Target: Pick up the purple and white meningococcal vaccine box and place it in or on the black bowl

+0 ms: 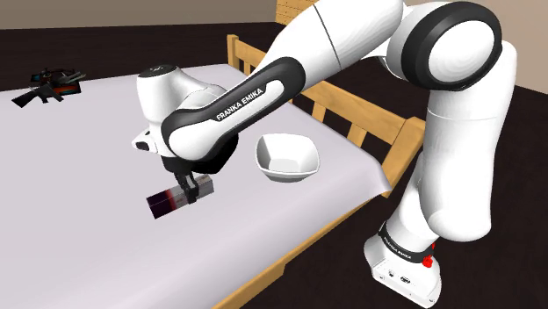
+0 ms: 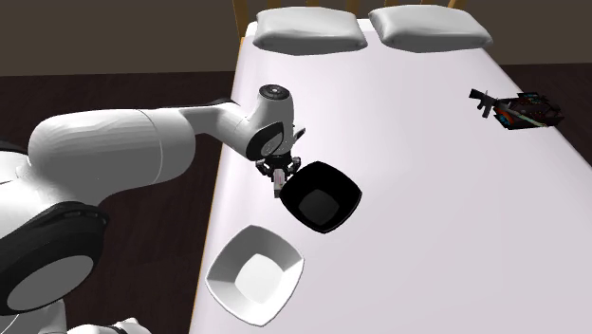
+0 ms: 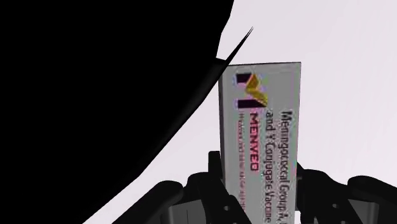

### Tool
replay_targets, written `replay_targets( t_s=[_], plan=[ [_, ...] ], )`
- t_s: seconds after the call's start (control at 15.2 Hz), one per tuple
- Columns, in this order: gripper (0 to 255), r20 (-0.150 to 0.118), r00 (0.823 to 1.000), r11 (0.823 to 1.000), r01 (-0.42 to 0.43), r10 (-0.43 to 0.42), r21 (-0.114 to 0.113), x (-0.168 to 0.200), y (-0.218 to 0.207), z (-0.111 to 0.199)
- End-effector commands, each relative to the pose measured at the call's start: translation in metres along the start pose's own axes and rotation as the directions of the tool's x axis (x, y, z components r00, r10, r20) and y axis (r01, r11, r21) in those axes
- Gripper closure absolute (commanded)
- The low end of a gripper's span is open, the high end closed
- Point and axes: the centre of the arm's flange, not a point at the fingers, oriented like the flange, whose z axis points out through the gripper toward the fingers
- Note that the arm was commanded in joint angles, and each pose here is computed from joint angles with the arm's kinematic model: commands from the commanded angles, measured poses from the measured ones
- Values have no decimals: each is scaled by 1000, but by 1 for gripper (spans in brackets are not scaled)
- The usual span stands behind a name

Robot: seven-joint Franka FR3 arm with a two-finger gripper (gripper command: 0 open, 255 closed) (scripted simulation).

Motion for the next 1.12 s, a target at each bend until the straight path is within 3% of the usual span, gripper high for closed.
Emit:
replay_targets(
  t_s=[0.0, 1.06],
  plan=[
    [255, 0, 1000, 1000, 0, 0, 0, 0, 0, -5],
    [255, 0, 1000, 1000, 0, 0, 0, 1, -2, -90]
  ],
)
